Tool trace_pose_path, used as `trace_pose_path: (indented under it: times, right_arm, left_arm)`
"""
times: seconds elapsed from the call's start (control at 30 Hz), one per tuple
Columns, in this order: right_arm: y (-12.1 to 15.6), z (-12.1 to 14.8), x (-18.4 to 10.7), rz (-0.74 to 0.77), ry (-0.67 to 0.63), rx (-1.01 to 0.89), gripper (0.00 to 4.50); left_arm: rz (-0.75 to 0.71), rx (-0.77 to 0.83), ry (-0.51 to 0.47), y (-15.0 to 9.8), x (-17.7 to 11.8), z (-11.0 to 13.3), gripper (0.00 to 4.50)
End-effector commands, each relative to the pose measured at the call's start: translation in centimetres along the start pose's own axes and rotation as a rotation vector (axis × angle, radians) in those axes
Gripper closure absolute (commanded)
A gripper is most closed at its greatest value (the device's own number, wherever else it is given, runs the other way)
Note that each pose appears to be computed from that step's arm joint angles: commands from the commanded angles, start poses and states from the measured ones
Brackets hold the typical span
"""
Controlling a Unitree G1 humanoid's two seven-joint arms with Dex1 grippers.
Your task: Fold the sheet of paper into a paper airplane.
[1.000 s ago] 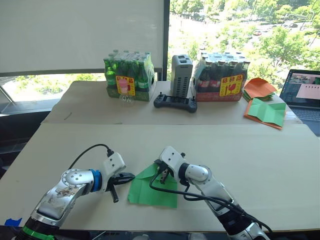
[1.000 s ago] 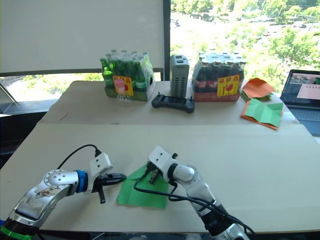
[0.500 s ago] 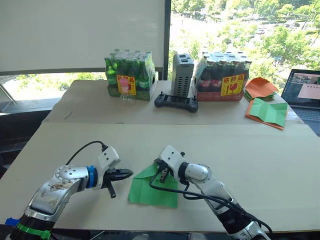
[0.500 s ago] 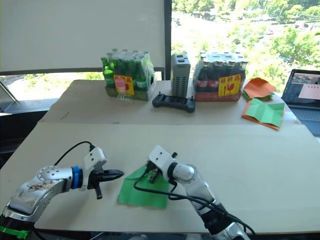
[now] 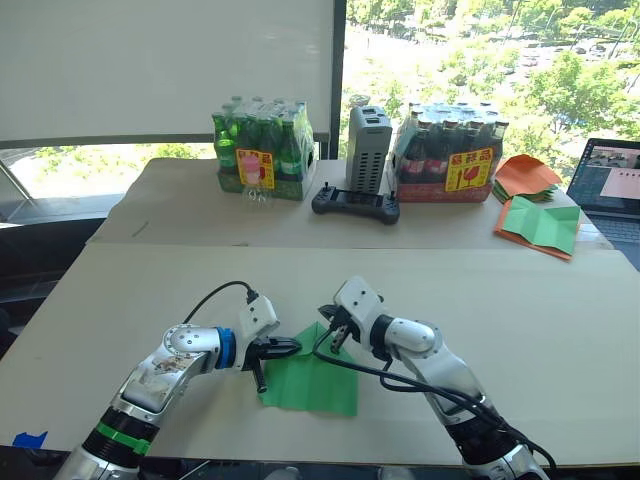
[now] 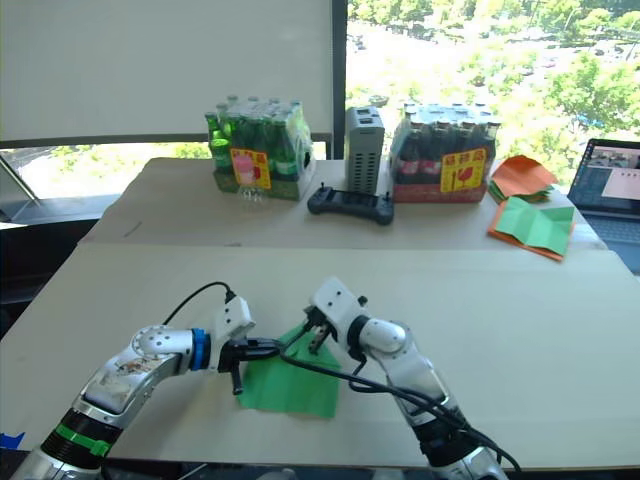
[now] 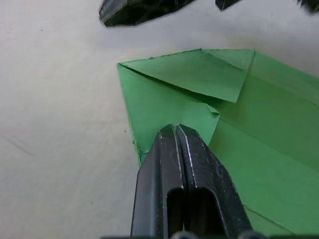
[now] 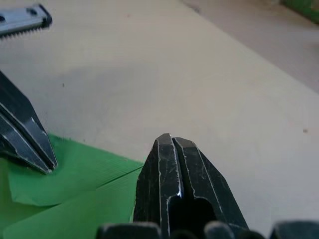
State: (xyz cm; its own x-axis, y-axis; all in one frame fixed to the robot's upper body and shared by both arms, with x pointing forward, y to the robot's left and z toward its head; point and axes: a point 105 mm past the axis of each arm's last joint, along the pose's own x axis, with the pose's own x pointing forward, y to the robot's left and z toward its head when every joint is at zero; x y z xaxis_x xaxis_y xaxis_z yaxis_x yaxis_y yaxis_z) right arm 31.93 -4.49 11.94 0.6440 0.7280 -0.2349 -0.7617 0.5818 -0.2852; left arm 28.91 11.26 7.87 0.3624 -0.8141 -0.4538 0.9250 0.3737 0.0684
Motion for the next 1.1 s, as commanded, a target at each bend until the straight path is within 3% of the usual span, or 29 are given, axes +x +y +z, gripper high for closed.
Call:
trace_pose_path:
  times: [0.03,0.27,0.47,0.77,1.1]
  right_arm:
    - [0.2,1.4,-2.0,0.056,-0.054,0.009,4.5]
    - [2.9,-0.5,-8.3,0.34,0.065,0.119,4.5]
    - [10.2,-1.2,-12.4,0.688,0.14,0.242,4.5]
    - [10.8,-3.4,-9.8,0.446,0.144,0.287,4.5]
    - [11.7,-4.2,-9.3,0.373,0.152,0.317,4.5]
  left_arm:
    - [-0.03,-0.013,0.078,-0.7,0.5,-2.1,4.44]
    - [-0.035,-0.02,0.071,-0.8,0.6,-2.1,4.44]
    - [-0.04,-0.027,0.079,-0.9,0.7,-2.3,4.44]
    - [-0.025,-0.026,0.091,-0.4,0.4,-2.0,4.44]
    - [-0.017,-0.02,0.095,0.2,0.0,-1.3,4.44]
